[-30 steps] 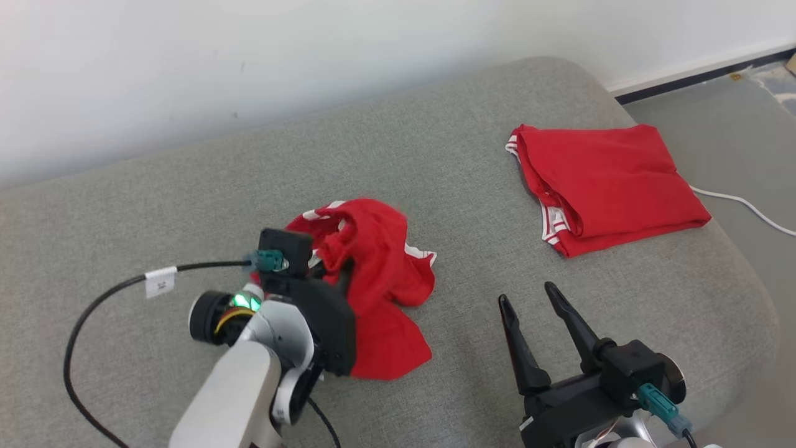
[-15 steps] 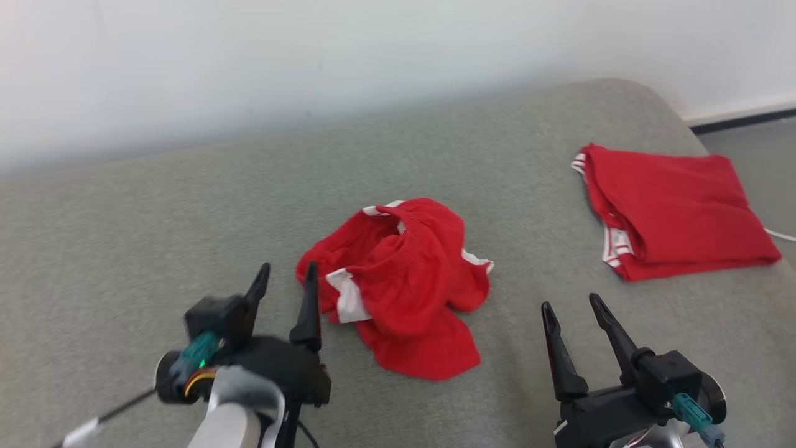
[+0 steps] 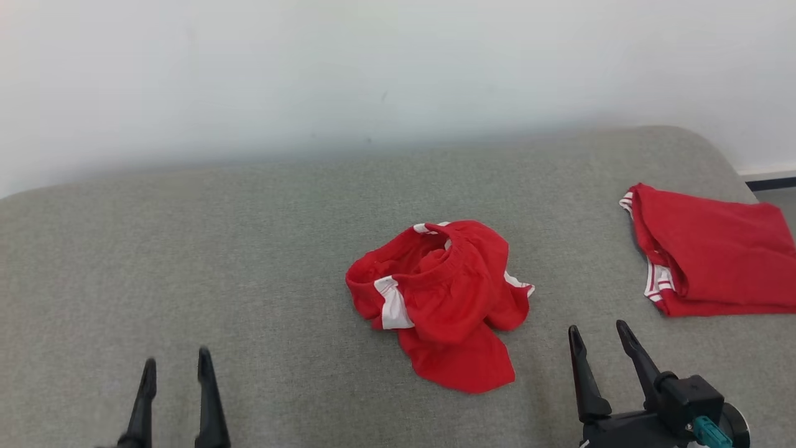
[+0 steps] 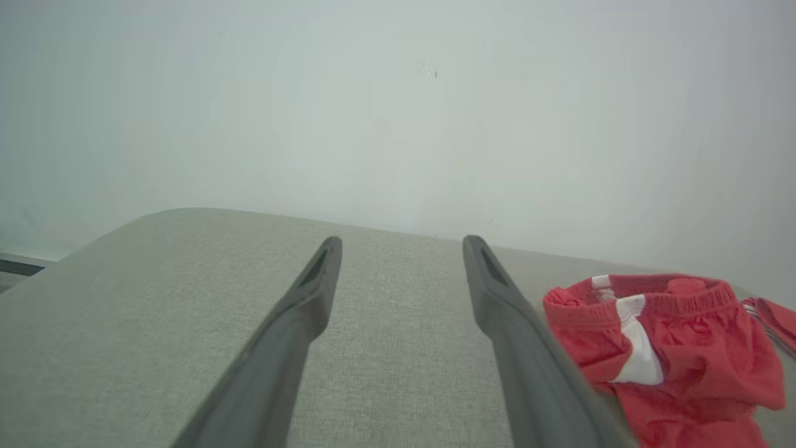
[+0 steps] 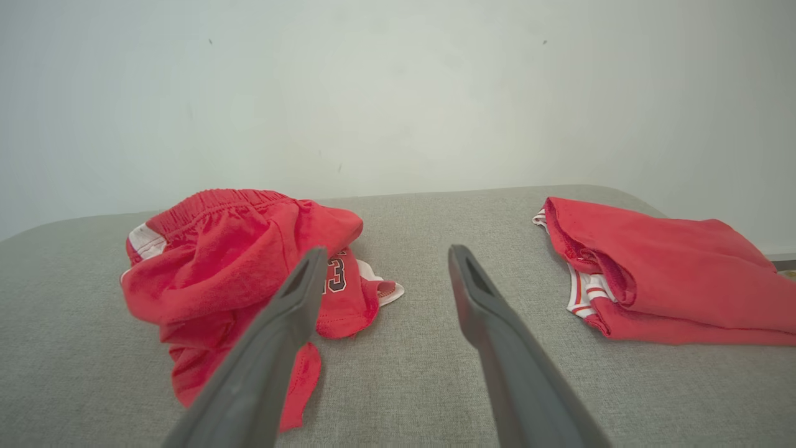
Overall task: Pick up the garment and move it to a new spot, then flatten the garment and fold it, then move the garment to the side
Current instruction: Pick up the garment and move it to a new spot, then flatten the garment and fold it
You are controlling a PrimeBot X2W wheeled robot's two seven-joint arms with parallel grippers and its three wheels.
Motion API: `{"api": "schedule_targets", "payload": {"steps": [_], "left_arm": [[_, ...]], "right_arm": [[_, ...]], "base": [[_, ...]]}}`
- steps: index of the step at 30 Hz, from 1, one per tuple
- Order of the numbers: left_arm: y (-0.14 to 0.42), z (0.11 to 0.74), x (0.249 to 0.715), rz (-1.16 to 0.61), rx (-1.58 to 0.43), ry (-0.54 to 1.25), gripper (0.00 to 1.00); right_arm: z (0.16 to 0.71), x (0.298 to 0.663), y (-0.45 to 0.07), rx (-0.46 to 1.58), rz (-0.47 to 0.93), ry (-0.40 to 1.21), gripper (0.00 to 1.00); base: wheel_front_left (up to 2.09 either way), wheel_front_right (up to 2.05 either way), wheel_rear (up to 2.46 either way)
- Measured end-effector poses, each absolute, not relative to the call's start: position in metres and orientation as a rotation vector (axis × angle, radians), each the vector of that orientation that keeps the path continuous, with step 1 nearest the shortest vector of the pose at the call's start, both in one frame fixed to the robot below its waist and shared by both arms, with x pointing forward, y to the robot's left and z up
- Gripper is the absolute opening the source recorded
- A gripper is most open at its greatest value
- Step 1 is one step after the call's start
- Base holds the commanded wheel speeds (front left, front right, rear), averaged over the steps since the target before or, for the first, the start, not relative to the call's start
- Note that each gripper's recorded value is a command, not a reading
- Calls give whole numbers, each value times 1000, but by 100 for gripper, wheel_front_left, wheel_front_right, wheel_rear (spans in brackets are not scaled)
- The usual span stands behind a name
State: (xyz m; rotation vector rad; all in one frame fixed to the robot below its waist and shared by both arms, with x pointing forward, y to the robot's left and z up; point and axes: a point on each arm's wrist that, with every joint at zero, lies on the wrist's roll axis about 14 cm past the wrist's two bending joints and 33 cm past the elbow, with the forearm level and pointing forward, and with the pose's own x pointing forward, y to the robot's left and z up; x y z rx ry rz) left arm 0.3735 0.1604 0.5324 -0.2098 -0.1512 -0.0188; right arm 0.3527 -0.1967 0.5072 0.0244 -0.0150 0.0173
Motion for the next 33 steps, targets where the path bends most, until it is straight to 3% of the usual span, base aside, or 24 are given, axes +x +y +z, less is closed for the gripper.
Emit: {"api": "schedule_targets", "payload": {"steps": [16,33], "left_arm": [[187,464,341,3,-52,53,100],[179,464,352,-43,-44,52,100]], "right_arm": [[482,344,-213,8,-31,38,100],[477,345,-213,14,-32,55,100]], "base": [[0,0,0],[0,0,0]]}}
